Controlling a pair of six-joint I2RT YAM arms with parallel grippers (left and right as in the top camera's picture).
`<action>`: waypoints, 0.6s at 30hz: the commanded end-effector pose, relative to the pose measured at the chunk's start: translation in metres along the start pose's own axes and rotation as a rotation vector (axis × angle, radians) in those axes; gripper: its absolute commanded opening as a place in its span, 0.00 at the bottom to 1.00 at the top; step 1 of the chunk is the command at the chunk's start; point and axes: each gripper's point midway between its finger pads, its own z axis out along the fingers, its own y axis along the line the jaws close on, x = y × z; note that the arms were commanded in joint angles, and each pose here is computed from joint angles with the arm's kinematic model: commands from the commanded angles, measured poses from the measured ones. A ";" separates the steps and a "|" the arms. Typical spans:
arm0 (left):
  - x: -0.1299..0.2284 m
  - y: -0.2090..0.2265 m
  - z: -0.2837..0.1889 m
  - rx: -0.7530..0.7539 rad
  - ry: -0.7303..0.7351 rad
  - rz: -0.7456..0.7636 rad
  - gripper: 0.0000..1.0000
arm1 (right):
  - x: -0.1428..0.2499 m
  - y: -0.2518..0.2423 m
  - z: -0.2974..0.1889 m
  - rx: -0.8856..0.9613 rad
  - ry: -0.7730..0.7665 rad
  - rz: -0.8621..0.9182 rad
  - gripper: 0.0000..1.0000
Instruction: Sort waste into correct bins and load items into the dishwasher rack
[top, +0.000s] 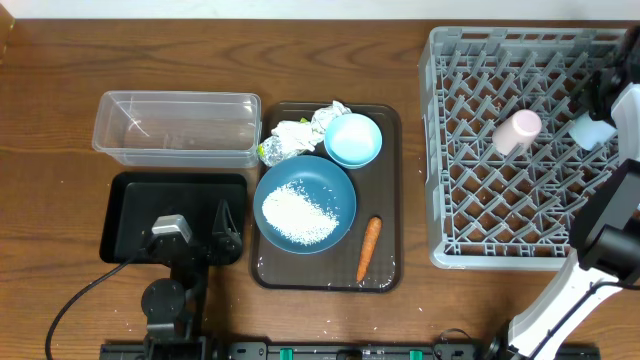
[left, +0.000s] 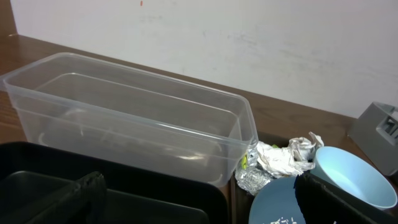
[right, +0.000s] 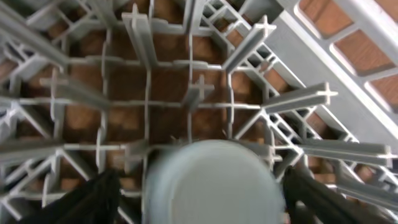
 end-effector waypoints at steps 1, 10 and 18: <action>0.017 0.001 0.001 0.003 0.050 0.009 0.99 | -0.032 -0.009 -0.053 -0.016 -0.106 0.021 0.91; 0.017 0.001 0.001 0.003 0.050 0.009 0.99 | -0.066 0.000 -0.207 -0.355 -0.291 0.115 0.99; 0.017 0.001 0.001 0.003 0.050 0.009 0.99 | -0.004 0.105 -0.343 -0.951 -0.181 -0.030 0.91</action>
